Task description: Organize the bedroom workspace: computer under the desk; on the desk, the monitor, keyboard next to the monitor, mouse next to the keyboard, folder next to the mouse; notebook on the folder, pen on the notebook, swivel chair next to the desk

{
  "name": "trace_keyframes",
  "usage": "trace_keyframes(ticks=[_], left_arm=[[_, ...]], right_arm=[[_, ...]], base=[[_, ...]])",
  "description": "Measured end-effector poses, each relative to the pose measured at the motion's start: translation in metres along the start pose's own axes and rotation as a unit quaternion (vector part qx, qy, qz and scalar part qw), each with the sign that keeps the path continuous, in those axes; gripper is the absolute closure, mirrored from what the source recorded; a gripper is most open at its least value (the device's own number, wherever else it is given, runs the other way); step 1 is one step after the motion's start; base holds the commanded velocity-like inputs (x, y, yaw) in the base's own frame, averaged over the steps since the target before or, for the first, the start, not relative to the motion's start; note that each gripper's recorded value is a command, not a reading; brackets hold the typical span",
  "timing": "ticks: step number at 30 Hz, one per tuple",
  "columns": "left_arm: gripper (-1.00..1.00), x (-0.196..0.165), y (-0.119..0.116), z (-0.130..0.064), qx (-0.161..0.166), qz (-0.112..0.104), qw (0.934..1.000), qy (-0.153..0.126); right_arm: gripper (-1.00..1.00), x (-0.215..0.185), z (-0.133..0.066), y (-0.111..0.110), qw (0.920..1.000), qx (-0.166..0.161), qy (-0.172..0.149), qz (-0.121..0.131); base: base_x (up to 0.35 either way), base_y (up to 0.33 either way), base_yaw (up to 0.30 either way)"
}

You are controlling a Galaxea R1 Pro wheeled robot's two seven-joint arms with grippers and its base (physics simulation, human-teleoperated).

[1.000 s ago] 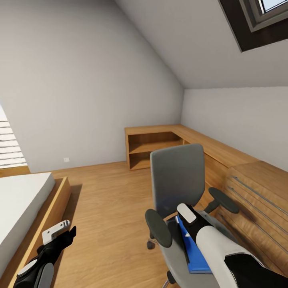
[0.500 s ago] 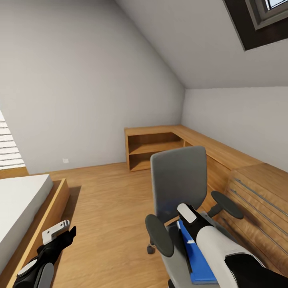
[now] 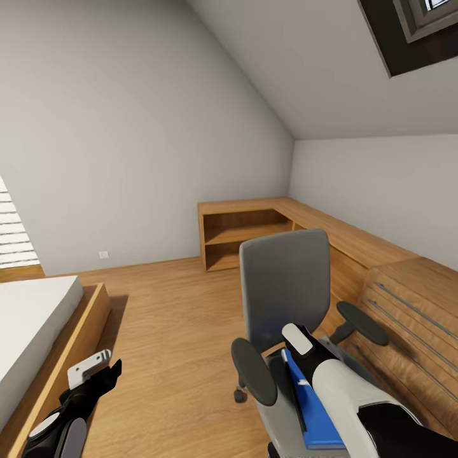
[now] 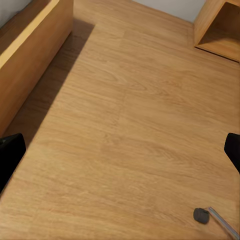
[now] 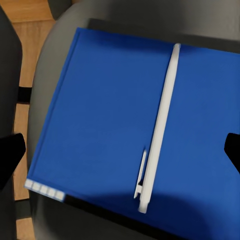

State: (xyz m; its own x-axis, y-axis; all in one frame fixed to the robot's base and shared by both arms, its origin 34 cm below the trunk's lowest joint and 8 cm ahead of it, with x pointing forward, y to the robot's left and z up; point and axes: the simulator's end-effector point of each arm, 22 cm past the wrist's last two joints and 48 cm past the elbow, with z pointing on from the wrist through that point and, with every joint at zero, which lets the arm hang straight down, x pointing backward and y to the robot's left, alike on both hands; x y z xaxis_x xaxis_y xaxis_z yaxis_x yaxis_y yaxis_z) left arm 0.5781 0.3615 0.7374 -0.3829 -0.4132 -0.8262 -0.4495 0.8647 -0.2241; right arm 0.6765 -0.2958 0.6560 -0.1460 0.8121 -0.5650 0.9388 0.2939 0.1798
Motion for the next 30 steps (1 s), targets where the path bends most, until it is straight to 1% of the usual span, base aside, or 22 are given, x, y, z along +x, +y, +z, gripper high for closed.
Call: trace_keyframes(ticks=[21, 28, 30], left_arm=[[-1.00, 0.036, 0.011, 0.017, 0.000, 0.000, 1.0000, 0.000], [-1.00, 0.048, 0.015, 0.022, 0.000, 0.000, 1.0000, 0.000], [-1.00, 0.048, 0.015, 0.022, 0.000, 0.000, 1.0000, 0.000]], right_arm=[[-1.00, 0.021, 0.033, -0.015, 1.0000, 0.004, -0.002, 0.000], [-1.00, 0.030, 0.043, -0.021, 1.0000, 0.007, -0.002, 0.001], [-1.00, 0.030, 0.043, -0.022, 0.9999, 0.010, -0.002, 0.001]], base=[[0.000, 0.000, 0.000], [0.000, 0.000, 0.000], [0.000, 0.000, 0.000]])
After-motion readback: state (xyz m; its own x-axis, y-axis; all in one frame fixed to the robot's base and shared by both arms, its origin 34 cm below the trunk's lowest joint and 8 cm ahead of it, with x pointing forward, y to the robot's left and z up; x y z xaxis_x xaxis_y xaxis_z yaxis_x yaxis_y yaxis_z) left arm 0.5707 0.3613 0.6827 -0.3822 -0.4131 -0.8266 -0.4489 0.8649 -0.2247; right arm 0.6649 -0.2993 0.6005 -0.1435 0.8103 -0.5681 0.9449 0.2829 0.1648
